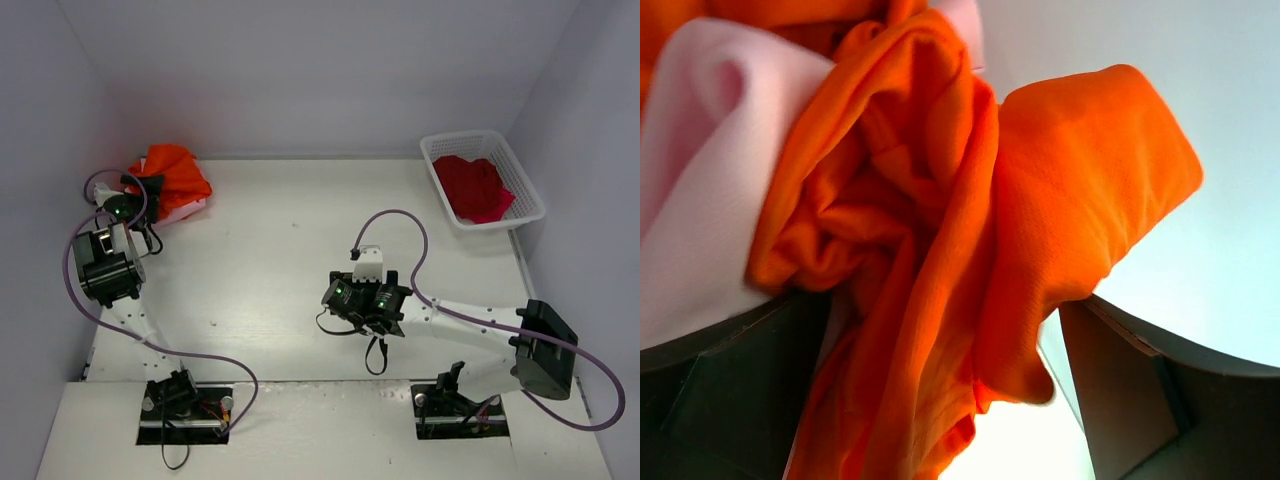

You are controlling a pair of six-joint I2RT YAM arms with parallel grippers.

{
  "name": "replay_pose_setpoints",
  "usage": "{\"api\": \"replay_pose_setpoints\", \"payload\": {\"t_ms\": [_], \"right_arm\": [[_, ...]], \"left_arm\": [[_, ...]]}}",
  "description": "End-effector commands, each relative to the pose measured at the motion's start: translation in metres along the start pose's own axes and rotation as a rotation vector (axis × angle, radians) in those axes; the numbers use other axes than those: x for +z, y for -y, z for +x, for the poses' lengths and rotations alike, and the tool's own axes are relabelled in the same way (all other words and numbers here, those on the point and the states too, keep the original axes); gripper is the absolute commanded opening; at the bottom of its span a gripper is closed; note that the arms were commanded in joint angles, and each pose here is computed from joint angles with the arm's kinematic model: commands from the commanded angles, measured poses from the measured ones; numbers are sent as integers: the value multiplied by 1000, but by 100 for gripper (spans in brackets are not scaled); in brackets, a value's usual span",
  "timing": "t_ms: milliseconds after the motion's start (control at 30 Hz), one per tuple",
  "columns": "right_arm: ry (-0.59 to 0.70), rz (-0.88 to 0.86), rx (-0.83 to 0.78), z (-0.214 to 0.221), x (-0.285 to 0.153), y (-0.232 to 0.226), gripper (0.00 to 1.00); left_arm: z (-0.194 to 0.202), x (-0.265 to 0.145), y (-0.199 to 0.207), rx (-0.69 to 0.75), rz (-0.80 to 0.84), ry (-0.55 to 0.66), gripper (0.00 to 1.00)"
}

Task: Fold and stack the t-shirts
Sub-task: Put the neatly folded tshirt into the corner of the board with the left arm

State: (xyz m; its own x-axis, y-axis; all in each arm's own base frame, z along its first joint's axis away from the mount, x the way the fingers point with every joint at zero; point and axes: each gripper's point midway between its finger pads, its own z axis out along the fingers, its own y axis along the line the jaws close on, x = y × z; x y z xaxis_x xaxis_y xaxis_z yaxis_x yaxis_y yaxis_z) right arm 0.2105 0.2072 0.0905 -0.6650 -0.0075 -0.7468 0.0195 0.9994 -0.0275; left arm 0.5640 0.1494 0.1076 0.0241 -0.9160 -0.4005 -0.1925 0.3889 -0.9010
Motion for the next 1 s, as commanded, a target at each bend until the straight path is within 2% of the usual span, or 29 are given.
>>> {"api": "replay_pose_setpoints", "payload": {"t_ms": [0, 400, 667, 833, 867, 967], "right_arm": [[38, -1, 48, -13, -5, 3, 100], [57, -33, 79, -20, -14, 6, 100], [60, -46, 86, -21, -17, 6, 100], [63, -51, 87, -23, -19, 4, 100], [63, -52, 90, -24, -19, 2, 100], [72, -48, 91, -28, -18, -1, 100]], "left_arm": [[-33, -15, 36, 10, 47, 118, 93], [-63, -54, 64, 106, -37, 238, 93], [-76, -77, 66, 126, -117, 309, 93], [-91, -103, 107, 132, -67, 361, 93], [-98, -112, 128, 129, -35, 375, 93], [-93, -130, 161, 119, -2, 320, 93]]}}
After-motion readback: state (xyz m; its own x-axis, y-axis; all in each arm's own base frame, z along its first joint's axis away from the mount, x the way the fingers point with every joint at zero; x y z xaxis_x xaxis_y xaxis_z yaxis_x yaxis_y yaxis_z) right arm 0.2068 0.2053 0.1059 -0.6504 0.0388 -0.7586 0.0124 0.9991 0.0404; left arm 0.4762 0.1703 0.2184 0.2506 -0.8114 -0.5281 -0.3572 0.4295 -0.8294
